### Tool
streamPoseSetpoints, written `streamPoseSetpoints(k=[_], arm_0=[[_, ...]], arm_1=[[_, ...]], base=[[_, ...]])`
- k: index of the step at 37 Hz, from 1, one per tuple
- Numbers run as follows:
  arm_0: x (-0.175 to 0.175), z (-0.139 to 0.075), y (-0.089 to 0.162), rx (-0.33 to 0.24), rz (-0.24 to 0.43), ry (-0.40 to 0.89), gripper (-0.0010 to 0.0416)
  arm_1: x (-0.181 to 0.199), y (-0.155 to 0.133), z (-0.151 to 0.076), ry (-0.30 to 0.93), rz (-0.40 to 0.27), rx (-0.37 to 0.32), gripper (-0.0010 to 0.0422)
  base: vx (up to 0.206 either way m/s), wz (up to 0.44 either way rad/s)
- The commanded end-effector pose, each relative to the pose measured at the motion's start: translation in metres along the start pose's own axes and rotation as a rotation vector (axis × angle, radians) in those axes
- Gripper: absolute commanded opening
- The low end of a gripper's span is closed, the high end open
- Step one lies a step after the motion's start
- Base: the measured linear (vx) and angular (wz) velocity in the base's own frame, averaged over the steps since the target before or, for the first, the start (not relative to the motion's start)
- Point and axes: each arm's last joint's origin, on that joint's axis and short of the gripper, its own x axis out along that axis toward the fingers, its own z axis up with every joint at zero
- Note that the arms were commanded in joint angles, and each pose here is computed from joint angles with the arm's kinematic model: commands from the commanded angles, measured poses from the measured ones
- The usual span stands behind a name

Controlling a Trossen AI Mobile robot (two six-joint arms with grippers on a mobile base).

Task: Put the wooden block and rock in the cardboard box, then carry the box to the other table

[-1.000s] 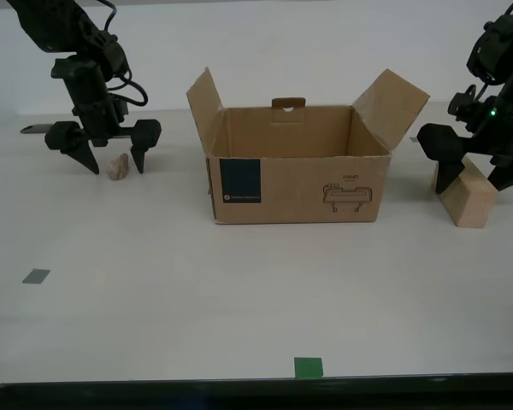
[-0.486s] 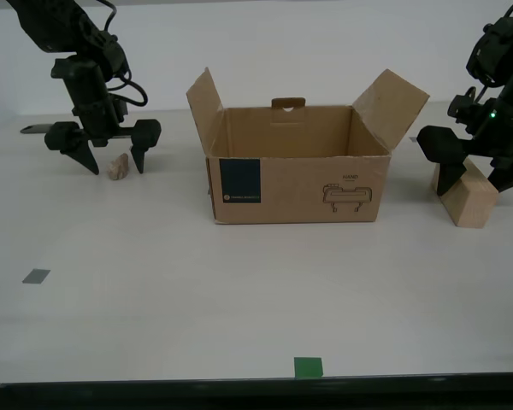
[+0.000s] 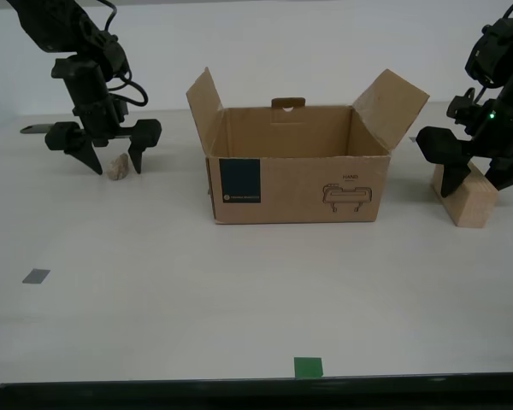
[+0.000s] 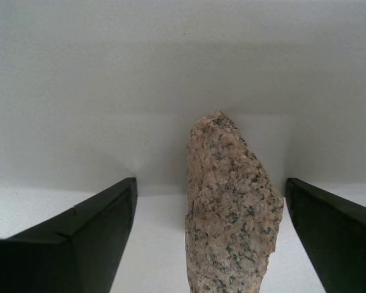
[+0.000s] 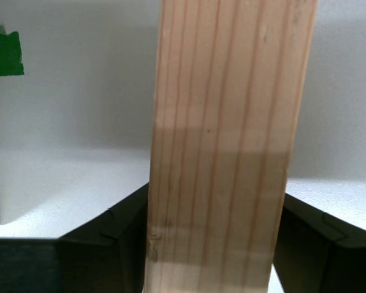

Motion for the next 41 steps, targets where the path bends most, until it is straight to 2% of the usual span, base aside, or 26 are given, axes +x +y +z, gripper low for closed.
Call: streamPoseSetpoints(k=[1, 13, 21, 23, 26, 41], arm_0=[[0.0002, 0.0001, 0.0001, 0.002, 0.002, -0.001, 0.0183], [0.0002, 0.0012, 0.0002, 0.000, 0.003, -0.012, 0.0068], [0.0002, 0.0018, 0.0003, -0.001, 0.004, -0.018, -0.0006], [0.0002, 0.0018, 0.0003, -0.001, 0.004, -0.019, 0.0002], [0.0002, 0.0018, 0.0003, 0.000, 0.004, -0.018, -0.0002], [0.0001, 0.0017, 0.0003, 0.010, 0.004, -0.018, -0.0001]], arm_1=[[0.0001, -0.0004, -0.0004, 0.004, -0.002, -0.001, 0.0294], [0.0001, -0.0002, -0.0004, 0.004, -0.002, -0.011, 0.0171], [0.0001, -0.0002, -0.0005, 0.005, -0.002, -0.028, 0.0035], [0.0001, -0.0002, -0.0007, 0.007, -0.002, -0.028, -0.0008], [0.0001, -0.0002, -0.0005, 0.006, -0.002, -0.029, 0.0007], [-0.0047, -0.0001, 0.0005, -0.003, -0.003, -0.024, -0.0001]], base=[[0.000, 0.000], [0.000, 0.000], [0.000, 0.000], [0.000, 0.000], [0.000, 0.000], [0.000, 0.000]])
